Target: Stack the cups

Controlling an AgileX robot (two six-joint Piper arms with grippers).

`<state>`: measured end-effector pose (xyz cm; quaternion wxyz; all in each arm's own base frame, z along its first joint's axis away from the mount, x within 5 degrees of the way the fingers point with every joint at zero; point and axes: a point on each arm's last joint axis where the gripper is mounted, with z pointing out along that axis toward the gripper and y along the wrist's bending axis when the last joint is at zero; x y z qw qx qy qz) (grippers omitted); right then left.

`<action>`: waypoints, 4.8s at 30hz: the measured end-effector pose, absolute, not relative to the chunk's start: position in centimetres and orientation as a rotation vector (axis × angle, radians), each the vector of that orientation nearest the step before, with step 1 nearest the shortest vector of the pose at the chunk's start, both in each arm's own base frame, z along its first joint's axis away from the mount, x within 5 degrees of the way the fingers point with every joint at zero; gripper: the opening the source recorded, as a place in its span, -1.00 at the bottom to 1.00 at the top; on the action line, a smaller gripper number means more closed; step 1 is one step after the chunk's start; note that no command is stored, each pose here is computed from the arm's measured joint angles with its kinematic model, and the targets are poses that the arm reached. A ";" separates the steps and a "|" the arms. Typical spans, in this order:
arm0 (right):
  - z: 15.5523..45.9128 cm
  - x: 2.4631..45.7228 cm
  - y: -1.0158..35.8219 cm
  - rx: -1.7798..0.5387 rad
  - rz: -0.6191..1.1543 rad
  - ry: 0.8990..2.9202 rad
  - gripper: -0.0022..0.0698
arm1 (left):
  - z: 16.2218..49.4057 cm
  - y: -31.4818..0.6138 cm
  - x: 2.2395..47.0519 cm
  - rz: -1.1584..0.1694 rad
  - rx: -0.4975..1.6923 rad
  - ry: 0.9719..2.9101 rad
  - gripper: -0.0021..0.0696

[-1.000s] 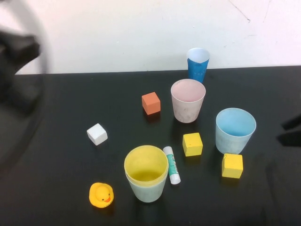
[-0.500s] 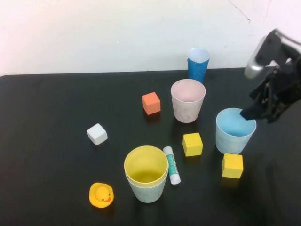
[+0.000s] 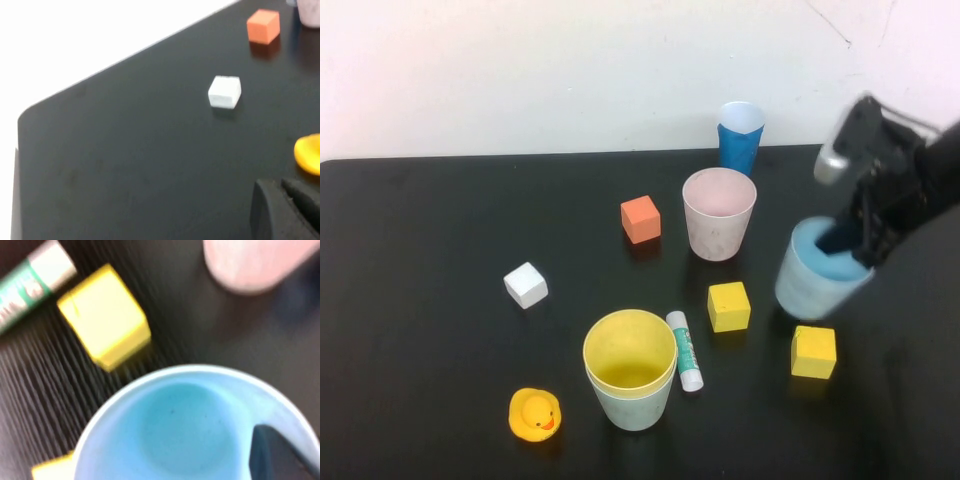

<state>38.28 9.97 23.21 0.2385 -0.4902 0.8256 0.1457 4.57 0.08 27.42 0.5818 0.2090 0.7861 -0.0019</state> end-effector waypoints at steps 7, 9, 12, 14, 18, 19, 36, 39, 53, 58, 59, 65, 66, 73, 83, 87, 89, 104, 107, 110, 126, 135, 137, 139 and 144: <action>31.4 39.8 14.0 -1.385 0.338 1.997 -0.85 | 26.4 0.1 4.9 0.039 0.513 1.848 -0.94; 33.7 40.1 15.6 -1.375 0.298 1.898 -0.85 | 26.5 0.1 4.9 0.037 0.512 1.841 -0.94; 34.9 40.9 17.3 -1.364 0.260 1.814 -0.85 | 26.5 0.0 4.9 0.035 0.512 1.835 -0.94; 34.4 41.5 18.0 -1.373 0.255 1.810 -0.85 | 26.5 0.0 4.9 0.033 0.507 1.836 -0.94; 31.7 42.8 18.4 -1.415 0.256 1.886 -0.85 | 26.5 0.0 4.9 0.030 0.503 1.837 -0.94; 31.0 43.0 18.4 -1.430 0.251 1.908 -0.85 | 26.5 0.0 4.9 0.028 0.501 1.837 -0.94; 29.5 43.4 18.1 -1.361 0.252 2.053 -0.18 | 26.5 0.0 4.9 0.026 0.499 1.838 -0.94; 29.6 43.5 18.1 -1.300 0.278 2.094 -0.03 | 26.5 0.0 4.9 0.026 0.499 1.838 -0.94; 29.5 42.5 18.5 -1.243 0.445 2.203 0.05 | 26.6 0.0 4.9 0.025 0.499 1.836 -0.94; 29.4 41.8 20.1 -1.416 0.457 2.086 0.05 | 26.6 0.0 4.9 0.024 0.499 1.834 -0.94; 29.2 41.8 20.4 -1.437 0.453 2.076 0.05 | 26.6 0.0 4.9 0.024 0.499 1.834 -0.94; 25.5 42.5 21.4 -1.549 0.407 2.105 0.05 | 26.6 0.0 4.9 0.024 0.499 1.834 -0.94; 24.7 42.8 21.4 -1.563 0.396 2.115 0.04 | 26.6 0.0 4.9 0.024 0.499 1.834 -0.94; 23.2 43.6 21.6 -1.587 0.366 2.117 -0.68 | 26.6 0.0 4.9 0.024 0.499 1.832 -0.94; 32.7 41.8 23.5 -1.584 0.484 1.938 -0.71 | 26.6 0.0 4.9 0.024 0.499 1.832 -0.94; 38.0 37.1 25.9 -1.596 0.420 1.879 -0.71 | 26.6 0.0 4.9 0.024 0.496 1.830 -0.94; 40.0 34.3 27.0 -1.607 0.385 1.860 -0.71 | 26.6 0.1 4.9 0.029 0.492 1.828 -0.94; 33.6 24.2 30.4 -1.959 0.327 2.034 -0.71 | 26.6 0.2 5.0 0.031 0.473 1.836 -0.94; 32.3 24.6 30.9 -1.975 0.324 2.061 -0.71 | 26.6 0.2 5.0 0.028 0.470 1.837 -0.94; 31.2 25.0 31.3 -1.991 0.323 2.085 -0.71 | 26.6 0.2 5.0 0.028 0.470 1.837 -0.94; 36.1 25.9 31.6 -1.871 0.260 1.951 -0.18 | 27.5 -0.6 5.0 -0.125 0.402 1.741 -0.94; 49.4 22.8 21.7 -1.434 -0.251 1.782 -0.83 | 29.9 -1.8 4.8 -0.281 0.402 1.473 -0.94; 51.7 20.9 19.3 -1.352 -0.245 1.745 -0.89 | 29.7 -1.7 4.8 -0.273 0.399 1.498 -0.94; 53.2 19.0 17.2 -1.307 -0.213 1.718 -0.92 | 29.4 -1.5 4.9 -0.256 0.396 1.537 -0.94; 52.0 15.5 14.0 -1.329 -0.136 1.747 -0.94 | 28.6 -1.2 5.0 -0.236 0.369 1.636 -0.94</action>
